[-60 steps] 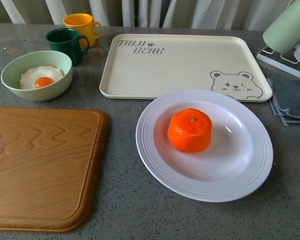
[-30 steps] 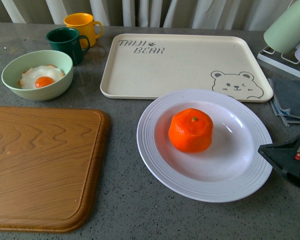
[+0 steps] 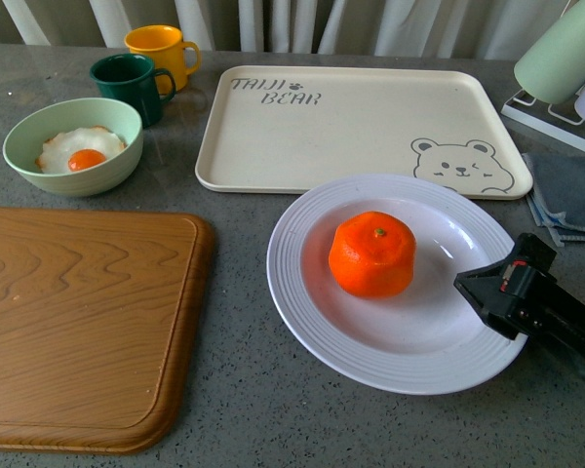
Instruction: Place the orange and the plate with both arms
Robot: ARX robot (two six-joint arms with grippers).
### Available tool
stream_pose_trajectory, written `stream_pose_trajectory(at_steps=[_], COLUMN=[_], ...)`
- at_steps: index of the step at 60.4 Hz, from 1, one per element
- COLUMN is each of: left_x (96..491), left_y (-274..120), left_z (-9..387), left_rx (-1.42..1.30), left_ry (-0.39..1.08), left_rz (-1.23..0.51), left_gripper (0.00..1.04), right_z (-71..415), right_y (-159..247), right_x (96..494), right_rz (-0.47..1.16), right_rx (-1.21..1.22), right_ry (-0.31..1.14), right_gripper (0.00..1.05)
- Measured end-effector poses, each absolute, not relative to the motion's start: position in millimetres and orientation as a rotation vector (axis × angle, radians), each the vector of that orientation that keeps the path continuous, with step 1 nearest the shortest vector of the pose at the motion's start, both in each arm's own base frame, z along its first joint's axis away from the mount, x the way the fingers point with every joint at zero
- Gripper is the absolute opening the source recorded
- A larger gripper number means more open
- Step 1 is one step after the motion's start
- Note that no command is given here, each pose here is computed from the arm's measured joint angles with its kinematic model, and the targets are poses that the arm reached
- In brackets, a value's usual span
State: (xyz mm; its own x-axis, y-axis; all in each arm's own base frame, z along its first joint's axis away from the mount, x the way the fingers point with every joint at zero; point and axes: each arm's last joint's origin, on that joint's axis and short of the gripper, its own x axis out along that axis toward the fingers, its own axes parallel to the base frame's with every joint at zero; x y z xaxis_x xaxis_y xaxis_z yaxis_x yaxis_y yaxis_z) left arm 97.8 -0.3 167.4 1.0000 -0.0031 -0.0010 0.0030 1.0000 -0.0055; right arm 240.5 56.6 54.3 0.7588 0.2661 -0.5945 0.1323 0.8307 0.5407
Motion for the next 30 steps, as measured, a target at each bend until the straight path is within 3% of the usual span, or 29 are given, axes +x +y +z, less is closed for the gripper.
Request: stream_pose_trajectory(at_steps=[19,30], left_x=[98,98], left_y=[0,0], left_z=[167,167], left_rx=[-0.006,-0.006], left_ry=[0.001,0.001], left_rz=[-0.003,-0.003], left_gripper=[0.96,0.96], right_z=[52,47], right_y=[62,63], right_x=[254,255], right_rz=[0.053,-0.001], right_rx=[0.636,0.652], right_ry=[0.713,0.721], right_gripper=[0.92,0.64])
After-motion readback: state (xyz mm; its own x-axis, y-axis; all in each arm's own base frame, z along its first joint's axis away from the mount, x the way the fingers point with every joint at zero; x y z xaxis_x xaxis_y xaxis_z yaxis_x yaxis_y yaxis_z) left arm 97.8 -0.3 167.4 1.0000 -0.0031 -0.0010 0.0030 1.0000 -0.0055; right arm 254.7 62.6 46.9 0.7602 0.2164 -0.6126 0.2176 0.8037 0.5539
